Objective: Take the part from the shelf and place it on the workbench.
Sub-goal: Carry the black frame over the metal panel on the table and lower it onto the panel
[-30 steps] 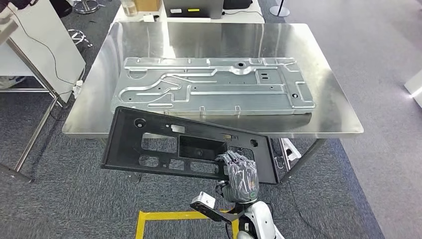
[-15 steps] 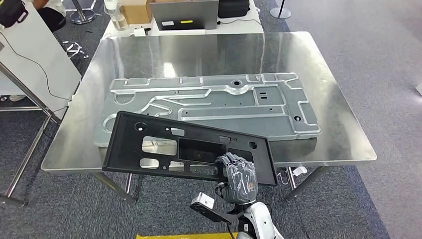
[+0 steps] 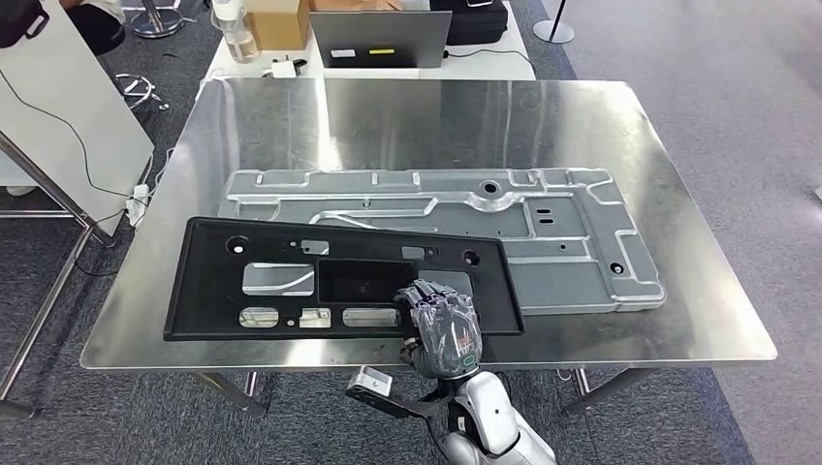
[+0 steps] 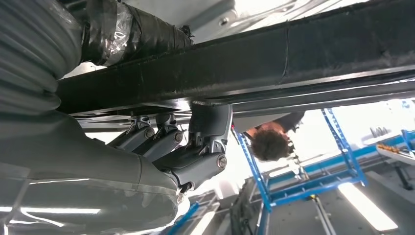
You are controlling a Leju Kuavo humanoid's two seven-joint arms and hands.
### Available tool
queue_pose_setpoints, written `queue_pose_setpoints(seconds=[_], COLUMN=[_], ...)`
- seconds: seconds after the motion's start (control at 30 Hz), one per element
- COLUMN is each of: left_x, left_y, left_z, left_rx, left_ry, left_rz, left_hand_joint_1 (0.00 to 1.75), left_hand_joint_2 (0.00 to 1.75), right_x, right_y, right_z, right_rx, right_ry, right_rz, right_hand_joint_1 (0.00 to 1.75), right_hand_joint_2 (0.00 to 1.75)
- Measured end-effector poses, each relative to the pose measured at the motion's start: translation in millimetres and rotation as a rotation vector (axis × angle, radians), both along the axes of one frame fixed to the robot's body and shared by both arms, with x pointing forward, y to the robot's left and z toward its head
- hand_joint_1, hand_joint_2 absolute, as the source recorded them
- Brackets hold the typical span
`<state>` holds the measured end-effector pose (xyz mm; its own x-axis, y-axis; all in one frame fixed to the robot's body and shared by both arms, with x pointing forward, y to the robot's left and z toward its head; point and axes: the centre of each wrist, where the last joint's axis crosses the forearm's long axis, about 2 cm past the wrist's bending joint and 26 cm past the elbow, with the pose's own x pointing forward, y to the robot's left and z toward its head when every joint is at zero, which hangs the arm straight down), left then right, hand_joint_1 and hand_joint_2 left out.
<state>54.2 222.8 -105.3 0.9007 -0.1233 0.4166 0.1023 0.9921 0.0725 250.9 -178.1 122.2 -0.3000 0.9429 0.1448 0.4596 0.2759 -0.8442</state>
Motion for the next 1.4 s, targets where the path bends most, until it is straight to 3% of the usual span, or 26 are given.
queue_pose_setpoints(seconds=[0.13,0.37,0.57,0.83,0.97,1.13,1.23,1.27,1.37,1.4], left_x=[0.5,2.6,1.7,3.6,6.3,8.2,9.4,9.5,9.8,9.7], left_y=[-1,-2,-2,-1,-1,-3,-4,-4,-4,-4], left_z=[0.2,0.6,0.4,0.6,0.9,1.4,1.8,1.8,1.8,1.8], left_rx=[-0.002,-0.01,-0.018,-0.009,-0.008,-0.007,-0.009,-0.008,-0.005,-0.005], left_ry=[-0.001,-0.004,-0.002,-0.001,-0.004,0.001,-0.001,-0.002,-0.005,-0.007], left_rz=[-0.011,-0.04,-0.072,-0.101,-0.119,-0.134,-0.136,-0.137,-0.139,-0.137], left_hand_joint_1=[0.0,0.0,0.0,0.0,0.0,0.0,0.0,0.0,0.0,0.0], left_hand_joint_2=[0.0,0.0,0.0,0.0,0.0,0.0,1.31,1.31,0.0,0.0], right_x=[12,50,82,115,121,130,134,135,136,136], right_y=[-9,-47,-95,-156,-173,-182,-184,-185,-185,-184], right_z=[8,22,4,-3,-8,-8,-5,-5,-5,-6], right_rx=[-0.03,-0.095,-0.159,-0.201,-0.22,-0.218,-0.216,-0.215,-0.214,-0.214], right_ry=[0.023,0.081,0.238,0.338,0.388,0.403,0.403,0.403,0.408,0.409], right_rz=[-0.014,-0.066,-0.158,-0.275,-0.312,-0.333,-0.341,-0.343,-0.344,-0.344], right_hand_joint_1=[1.75,1.75,1.75,1.75,0.0,0.0,0.0,0.0,0.0,0.0], right_hand_joint_2=[1.75,1.75,1.75,1.75,1.75,1.75,1.75,1.75,1.75,1.75])
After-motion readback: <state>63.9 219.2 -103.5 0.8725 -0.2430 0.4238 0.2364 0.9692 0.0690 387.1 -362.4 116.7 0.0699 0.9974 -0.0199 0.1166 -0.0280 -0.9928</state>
